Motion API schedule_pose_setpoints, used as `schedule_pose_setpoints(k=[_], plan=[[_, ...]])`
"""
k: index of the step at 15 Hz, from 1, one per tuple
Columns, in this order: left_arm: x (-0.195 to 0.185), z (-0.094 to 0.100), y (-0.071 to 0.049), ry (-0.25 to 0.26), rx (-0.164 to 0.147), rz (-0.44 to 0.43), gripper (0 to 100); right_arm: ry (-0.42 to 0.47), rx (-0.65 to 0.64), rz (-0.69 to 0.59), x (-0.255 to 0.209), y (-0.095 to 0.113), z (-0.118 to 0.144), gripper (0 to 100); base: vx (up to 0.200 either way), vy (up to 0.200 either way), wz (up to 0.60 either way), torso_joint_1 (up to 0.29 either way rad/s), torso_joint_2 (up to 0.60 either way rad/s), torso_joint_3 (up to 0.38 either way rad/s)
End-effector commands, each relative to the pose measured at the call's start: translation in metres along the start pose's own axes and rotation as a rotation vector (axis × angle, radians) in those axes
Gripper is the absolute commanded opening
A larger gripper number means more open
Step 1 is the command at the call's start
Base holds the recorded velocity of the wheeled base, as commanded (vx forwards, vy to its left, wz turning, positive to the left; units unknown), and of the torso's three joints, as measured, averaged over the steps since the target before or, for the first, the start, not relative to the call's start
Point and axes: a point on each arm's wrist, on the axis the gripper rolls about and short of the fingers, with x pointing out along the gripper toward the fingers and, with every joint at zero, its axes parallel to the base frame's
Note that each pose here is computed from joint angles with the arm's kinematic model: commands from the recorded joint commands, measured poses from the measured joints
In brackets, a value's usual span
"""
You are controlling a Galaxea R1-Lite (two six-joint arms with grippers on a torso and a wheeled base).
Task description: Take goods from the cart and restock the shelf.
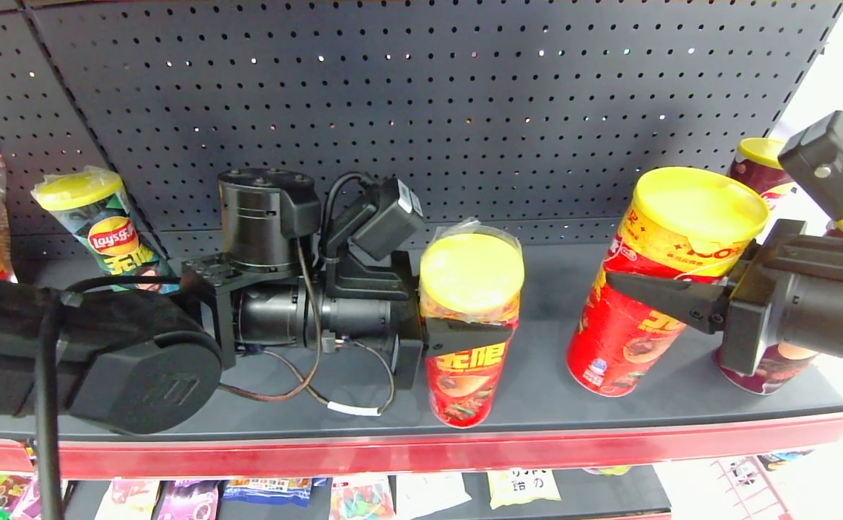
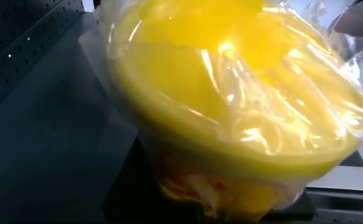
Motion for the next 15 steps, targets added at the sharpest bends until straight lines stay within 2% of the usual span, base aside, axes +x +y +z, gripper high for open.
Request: schedule_pose_setpoints(k=[1, 4, 11, 12, 15], plan=[[-0.005, 0.006, -0.004, -0.013, -0.003, -0.001, 0, 0.001, -0.001, 0.001, 0.000, 0.000, 0.000, 0, 0.000, 0.000, 0.00, 0.000, 0.00, 0.000], [-0.004, -0.001, -0.005, 0.004, -0.019, -0.004, 0, 0.001, -0.001, 0.001, 0.000, 0.000, 0.000, 0, 0.000, 0.000, 0.00, 0.000, 0.00, 0.000], [-0.001, -0.005, -0.004, 0.013, -0.027, -0.008, 0, 0.008, 0.000, 0.002, 0.004, 0.000, -0.001, 0, 0.000, 0.000, 0.00, 0.000, 0.00, 0.000], [-0.001, -0.004, -0.004, 0.011, -0.031, -0.010, 100, 0.007, 0.000, 0.002, 0.006, -0.001, 0.001, 0, 0.000, 0.000, 0.00, 0.000, 0.00, 0.000], [-0.002, -0.003, -0.005, 0.010, -0.030, -0.003, 100, 0.005, -0.001, 0.010, 0.024, -0.002, 0.010, 0, 0.000, 0.000, 0.00, 0.000, 0.00, 0.000]])
